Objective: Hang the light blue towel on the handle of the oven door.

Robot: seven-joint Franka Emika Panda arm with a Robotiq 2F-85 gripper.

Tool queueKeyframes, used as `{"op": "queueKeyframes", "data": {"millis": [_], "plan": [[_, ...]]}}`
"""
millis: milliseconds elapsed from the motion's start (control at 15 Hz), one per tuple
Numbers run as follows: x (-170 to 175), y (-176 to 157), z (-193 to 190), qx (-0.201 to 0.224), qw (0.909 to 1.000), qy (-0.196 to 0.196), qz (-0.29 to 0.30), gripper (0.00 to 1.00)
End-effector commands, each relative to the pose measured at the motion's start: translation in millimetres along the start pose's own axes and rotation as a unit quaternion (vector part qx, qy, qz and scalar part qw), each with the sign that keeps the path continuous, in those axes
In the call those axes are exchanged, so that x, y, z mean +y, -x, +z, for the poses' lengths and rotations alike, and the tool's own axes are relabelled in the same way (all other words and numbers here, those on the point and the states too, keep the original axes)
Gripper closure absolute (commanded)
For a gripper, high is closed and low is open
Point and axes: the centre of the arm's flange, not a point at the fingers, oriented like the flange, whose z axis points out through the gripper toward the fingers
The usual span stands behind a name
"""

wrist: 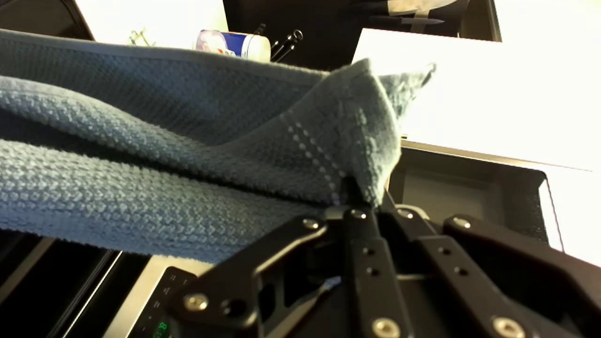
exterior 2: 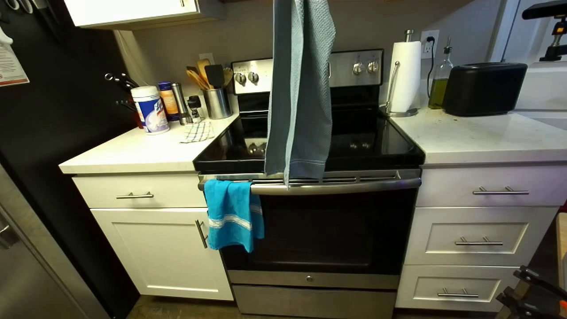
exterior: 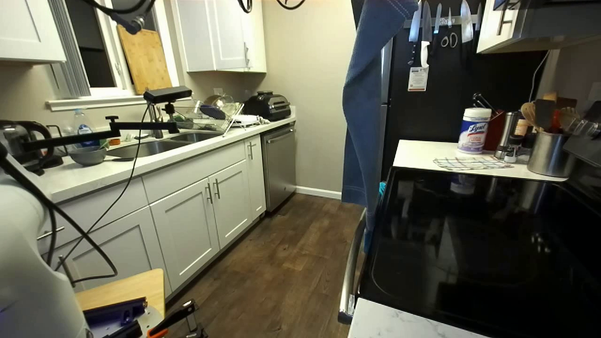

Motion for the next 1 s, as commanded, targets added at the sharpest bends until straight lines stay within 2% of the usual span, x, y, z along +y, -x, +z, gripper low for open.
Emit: {"op": "queueKeyframes", "data": {"millis": [0,333,533,733,933], "plan": [[1.9,0.8,-22.2,0.004,0.9999,-0.005,0.011,0.99],[15.9,-4.2,-24.5,0.002,0.9996,-0.001,0.028,0.99],[30.1,-12.6,-24.9,0.025,0.9959,0.003,0.087,0.99],[37.3,-26.8,-28.4,0.063,0.986,0.0,0.155,0.99],[37.6,-44.1,-32.1,0.11,0.9705,-0.008,0.214,0.99]]}}
